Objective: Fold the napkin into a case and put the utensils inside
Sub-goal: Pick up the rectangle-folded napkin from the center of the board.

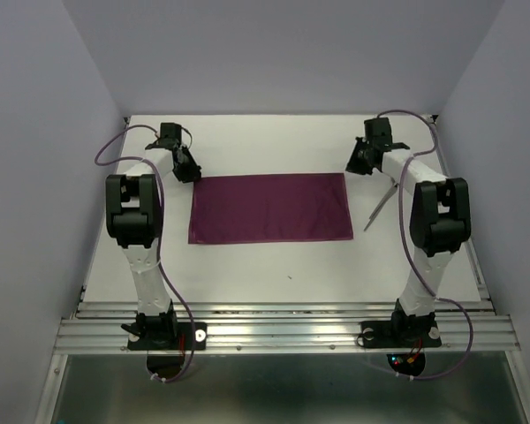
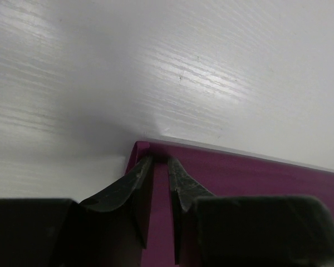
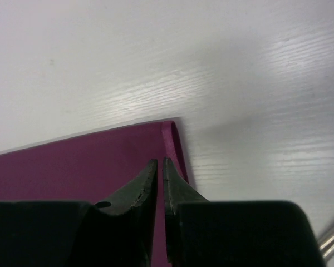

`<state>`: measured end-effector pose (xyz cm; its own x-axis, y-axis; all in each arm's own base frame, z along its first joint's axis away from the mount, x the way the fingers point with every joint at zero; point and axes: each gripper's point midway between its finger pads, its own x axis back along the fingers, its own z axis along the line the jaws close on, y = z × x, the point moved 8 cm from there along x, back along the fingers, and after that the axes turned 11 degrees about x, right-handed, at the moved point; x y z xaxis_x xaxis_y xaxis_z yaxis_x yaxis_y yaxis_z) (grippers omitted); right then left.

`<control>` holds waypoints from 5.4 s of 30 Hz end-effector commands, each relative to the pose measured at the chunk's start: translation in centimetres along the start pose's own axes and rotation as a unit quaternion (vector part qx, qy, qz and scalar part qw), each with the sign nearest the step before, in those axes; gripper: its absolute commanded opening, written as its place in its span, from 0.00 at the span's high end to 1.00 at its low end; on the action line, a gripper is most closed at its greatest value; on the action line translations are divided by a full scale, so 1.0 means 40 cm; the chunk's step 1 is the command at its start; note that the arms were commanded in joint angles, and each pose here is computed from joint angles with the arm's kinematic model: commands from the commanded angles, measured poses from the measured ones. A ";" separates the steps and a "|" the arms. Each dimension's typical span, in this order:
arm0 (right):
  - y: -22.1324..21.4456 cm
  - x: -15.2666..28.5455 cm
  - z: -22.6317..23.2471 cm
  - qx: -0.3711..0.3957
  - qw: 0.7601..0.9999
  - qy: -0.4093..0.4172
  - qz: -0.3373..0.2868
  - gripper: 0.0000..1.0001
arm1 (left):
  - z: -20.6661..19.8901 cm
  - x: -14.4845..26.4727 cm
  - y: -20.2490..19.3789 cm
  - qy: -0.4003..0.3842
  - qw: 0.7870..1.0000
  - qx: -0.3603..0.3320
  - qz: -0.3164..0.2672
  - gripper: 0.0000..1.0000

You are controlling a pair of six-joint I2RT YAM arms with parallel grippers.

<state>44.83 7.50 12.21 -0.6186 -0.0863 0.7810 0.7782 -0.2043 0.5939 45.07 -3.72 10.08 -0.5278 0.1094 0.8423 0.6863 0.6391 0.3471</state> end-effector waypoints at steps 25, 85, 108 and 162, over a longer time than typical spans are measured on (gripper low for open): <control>-0.144 0.113 -0.020 0.031 0.997 0.033 0.057 0.50 | -0.174 0.224 -0.118 -0.038 0.995 -0.088 -0.034 0.66; -0.179 0.043 -0.015 0.056 0.994 0.034 0.090 0.56 | -0.491 0.201 -0.167 -0.156 0.972 -0.173 -0.019 0.73; -0.168 0.064 0.038 0.069 0.994 0.042 0.067 0.99 | 0.044 0.177 -0.071 0.038 0.998 -0.043 -0.014 0.73; -0.165 0.035 0.026 0.076 0.994 -0.008 0.073 0.50 | 0.167 0.113 -0.155 0.108 0.993 -0.035 0.038 0.73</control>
<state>38.05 9.37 9.74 -0.4936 -0.0978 0.8642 0.8697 -0.0593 0.4900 35.46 -2.30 9.57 -0.3794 0.0008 0.9252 0.7506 0.5849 0.3073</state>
